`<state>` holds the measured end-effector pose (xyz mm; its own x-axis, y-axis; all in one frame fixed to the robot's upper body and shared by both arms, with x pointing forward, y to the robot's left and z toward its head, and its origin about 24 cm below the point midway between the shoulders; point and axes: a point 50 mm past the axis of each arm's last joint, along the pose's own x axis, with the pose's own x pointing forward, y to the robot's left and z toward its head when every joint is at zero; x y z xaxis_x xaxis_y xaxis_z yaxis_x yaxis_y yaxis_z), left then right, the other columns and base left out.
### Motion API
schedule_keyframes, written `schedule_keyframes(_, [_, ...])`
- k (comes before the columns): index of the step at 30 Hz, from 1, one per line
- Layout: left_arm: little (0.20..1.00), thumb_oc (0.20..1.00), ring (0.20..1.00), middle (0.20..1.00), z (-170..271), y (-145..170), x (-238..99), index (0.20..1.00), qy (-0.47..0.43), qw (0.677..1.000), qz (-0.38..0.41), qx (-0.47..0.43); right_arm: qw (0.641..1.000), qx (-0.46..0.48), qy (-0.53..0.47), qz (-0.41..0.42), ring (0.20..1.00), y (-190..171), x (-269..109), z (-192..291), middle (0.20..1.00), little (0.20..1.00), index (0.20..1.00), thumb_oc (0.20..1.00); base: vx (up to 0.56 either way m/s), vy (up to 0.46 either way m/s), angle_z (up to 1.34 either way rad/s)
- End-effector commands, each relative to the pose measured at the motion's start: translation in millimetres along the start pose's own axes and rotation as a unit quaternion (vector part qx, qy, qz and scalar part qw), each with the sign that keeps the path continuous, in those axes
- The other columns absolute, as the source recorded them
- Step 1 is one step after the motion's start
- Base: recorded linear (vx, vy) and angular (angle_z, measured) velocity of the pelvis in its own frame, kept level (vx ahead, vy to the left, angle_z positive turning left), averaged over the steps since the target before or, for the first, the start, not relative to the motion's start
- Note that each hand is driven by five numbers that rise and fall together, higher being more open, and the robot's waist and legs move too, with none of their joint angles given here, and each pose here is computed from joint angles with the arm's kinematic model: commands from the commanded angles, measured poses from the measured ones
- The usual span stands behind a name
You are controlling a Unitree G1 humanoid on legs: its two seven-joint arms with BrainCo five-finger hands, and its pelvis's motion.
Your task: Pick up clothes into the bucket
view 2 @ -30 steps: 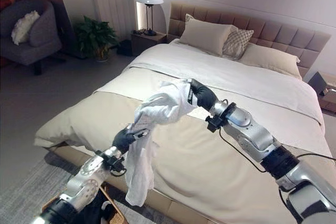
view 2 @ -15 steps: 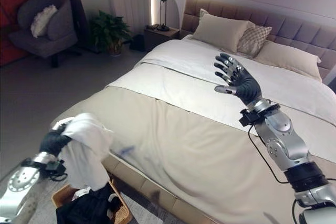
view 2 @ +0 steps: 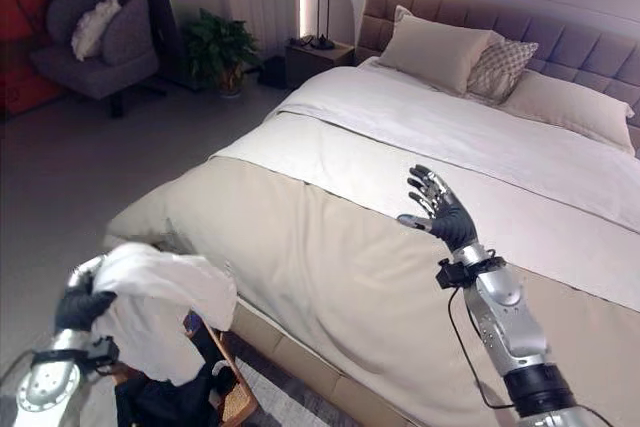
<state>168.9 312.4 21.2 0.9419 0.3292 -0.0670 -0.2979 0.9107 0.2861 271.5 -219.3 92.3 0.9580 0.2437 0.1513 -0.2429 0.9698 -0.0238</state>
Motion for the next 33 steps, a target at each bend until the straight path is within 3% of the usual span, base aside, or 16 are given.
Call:
schedule_keyframes(1, [0.2, 0.2, 0.2, 0.2, 27, 15, 17, 0.2, -0.073, 0.993, 0.027, 0.088, 0.998, -0.015, -0.058, 0.013, 1.0, 9, 11, 19, 1.0, 1.0, 1.0, 1.0, -0.05, -0.002, 0.1])
schedule_keyframes(5, [0.2, 0.2, 0.2, 0.2, 9, 11, 28, 0.2, -0.033, 0.993, 0.046, 0.101, 0.997, -0.024, -0.066, -0.002, 1.0, 9, 7, 19, 1.0, 1.0, 1.0, 1.0, -0.06, 0.01, 0.22])
schedule_keyframes(12, [0.2, 0.2, 0.2, 0.2, 20, 10, 55, 0.2, -0.049, 0.989, 0.098, 0.099, 0.995, -0.022, -0.095, -0.005, 1.0, 15, 13, 27, 1.0, 1.0, 1.0, 1.0, -0.15, 0.03, 0.48])
schedule_keyframes(20, [0.2, 0.2, 0.2, 0.2, 58, 8, 74, 0.2, -0.128, 0.982, 0.137, 0.03, 0.996, -0.014, -0.079, 0.043, 1.0, 43, 29, 15, 1.0, 1.0, 1.0, 1.0, -0.15, 0.071, 0.19])
schedule_keyframes(25, [0.2, 0.2, 0.2, 0.2, 95, 10, 90, 0.2, -0.192, 0.963, 0.185, -0.039, 0.997, -0.029, -0.042, 0.06, 1.0, 60, 28, -7, 1.0, 1.0, 1.0, 1.0, -0.06, 0.06, -0.06])
schedule_keyframes(33, [0.2, 0.2, 0.2, 0.2, 148, -7, 107, 0.2, -0.267, 0.937, 0.194, -0.117, 0.996, -0.046, 0.011, 0.073, 1.0, 74, 26, -33, 1.0, 1.0, 1.0, 1.0, -0.03, 0.009, -0.01])
